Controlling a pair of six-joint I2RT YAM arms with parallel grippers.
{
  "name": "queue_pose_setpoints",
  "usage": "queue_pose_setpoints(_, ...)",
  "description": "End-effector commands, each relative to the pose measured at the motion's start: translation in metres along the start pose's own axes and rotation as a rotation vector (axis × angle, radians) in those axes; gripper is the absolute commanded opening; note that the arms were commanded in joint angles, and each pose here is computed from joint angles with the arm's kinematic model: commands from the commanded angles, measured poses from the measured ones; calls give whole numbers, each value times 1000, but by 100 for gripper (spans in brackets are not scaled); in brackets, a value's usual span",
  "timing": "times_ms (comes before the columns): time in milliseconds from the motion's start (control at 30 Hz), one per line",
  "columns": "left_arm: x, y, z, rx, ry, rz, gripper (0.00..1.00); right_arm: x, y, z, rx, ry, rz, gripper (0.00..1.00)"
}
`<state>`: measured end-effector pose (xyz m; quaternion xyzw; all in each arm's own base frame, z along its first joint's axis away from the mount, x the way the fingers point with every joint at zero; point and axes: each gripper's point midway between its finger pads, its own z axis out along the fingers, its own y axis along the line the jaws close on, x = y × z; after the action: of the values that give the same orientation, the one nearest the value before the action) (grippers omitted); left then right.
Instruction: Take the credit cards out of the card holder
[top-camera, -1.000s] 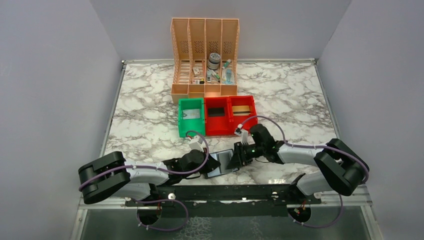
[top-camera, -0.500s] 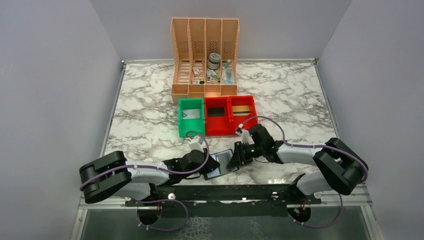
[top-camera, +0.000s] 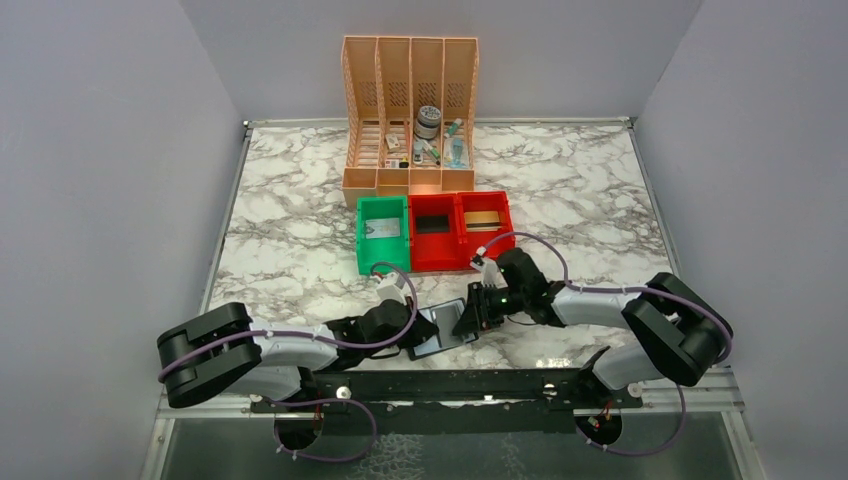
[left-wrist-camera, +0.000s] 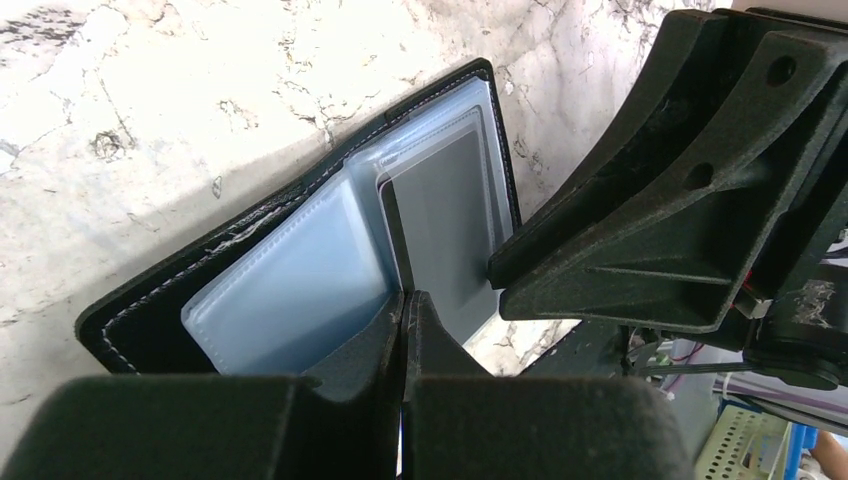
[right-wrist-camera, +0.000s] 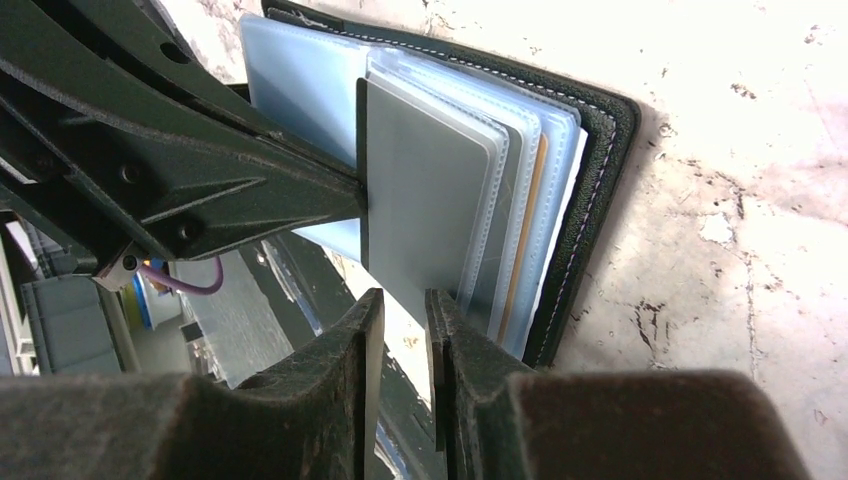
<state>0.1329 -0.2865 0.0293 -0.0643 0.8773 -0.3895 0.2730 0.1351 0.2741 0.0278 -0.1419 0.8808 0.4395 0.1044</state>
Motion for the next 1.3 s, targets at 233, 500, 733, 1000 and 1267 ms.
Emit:
queue_pose_setpoints(233,-8,31,-13,-132,-33,26,0,17,-54,4,221,22,49,22)
queue_pose_setpoints(500,-8,39,-18,-149,-36,34,0,16,-52,6,215,29,43,22)
queue_pose_setpoints(733,-12,34,-21,-115,-57,17,0,9,-38,6,153,32,13,22)
queue_pose_setpoints(1000,-13,32,-21,-99,-63,5,0,-30,12,-6,32,-47,-128,24)
queue_pose_setpoints(1267,-13,26,-20,-72,-63,-11,9,-36,28,9,-15,-16,-139,26)
